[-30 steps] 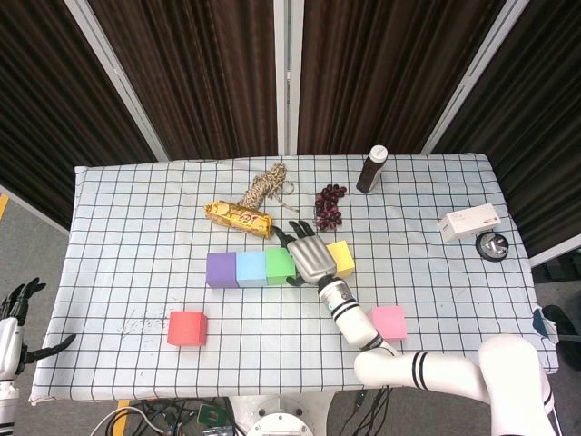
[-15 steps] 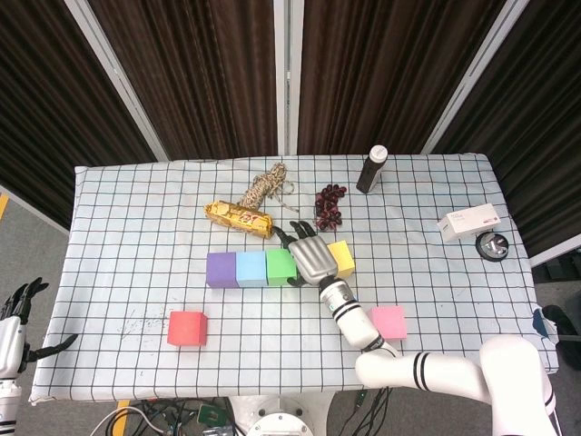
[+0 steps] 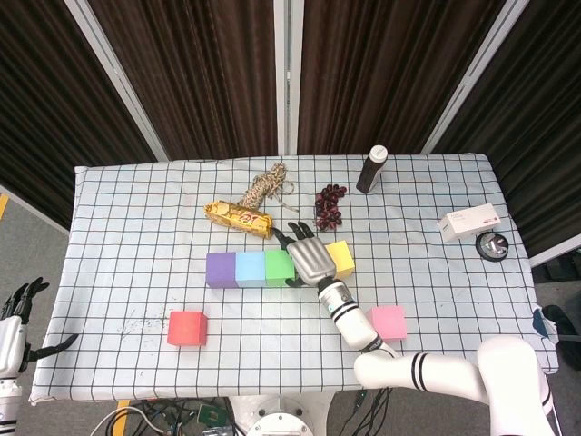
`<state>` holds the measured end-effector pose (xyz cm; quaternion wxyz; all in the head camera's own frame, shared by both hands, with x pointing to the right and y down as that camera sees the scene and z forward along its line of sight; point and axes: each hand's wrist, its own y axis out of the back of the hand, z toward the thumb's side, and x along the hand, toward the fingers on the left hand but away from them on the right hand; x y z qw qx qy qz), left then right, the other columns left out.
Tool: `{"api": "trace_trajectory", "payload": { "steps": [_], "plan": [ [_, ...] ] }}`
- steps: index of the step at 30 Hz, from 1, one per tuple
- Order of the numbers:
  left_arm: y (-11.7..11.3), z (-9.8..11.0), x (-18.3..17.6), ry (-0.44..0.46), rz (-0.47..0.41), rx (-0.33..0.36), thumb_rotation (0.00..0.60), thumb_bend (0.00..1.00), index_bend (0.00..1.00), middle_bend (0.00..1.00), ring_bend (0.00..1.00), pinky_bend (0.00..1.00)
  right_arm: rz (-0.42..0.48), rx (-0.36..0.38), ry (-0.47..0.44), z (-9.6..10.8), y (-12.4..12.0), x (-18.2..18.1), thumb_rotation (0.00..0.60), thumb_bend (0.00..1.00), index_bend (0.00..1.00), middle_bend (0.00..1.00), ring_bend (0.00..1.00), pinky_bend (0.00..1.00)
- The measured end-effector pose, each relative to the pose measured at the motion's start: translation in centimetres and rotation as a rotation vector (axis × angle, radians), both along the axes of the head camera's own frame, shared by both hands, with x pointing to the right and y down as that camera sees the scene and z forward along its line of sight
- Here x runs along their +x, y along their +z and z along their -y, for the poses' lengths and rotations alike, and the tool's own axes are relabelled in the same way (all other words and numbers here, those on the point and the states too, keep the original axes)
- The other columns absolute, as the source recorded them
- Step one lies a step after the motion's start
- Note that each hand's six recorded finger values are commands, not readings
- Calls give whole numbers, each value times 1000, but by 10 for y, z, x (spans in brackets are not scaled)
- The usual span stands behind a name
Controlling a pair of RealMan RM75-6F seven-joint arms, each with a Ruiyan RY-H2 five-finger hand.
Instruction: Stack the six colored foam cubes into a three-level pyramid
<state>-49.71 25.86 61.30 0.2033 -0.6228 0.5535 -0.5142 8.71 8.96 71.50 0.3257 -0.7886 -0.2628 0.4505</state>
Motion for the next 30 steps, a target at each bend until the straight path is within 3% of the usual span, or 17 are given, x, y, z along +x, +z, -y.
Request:
{"api": "trace_trajectory", "payload": {
  "steps": [6,14,22,30],
  "plan": [
    [1,0,0,2,0,-3,600,0,36,145,12,2,-3,-5,-4,0,2,0,600,94,0,345,15,0],
    [1,0,0,4,1,-3,600,0,36,145,12,2,3,-17,-16,0,1,-2,600,19,0,189,0,0],
    [1,-1,0,4,3,-2,600,0,36,145,12,2,3,-25,-19,0,1,-1,600,0,0,112,0,0],
    [-6,2,2,30,14,6,600,0,36,145,12,2,51,16,-4,17,-30,6,600,0,0,113,0,0]
  ]
}}
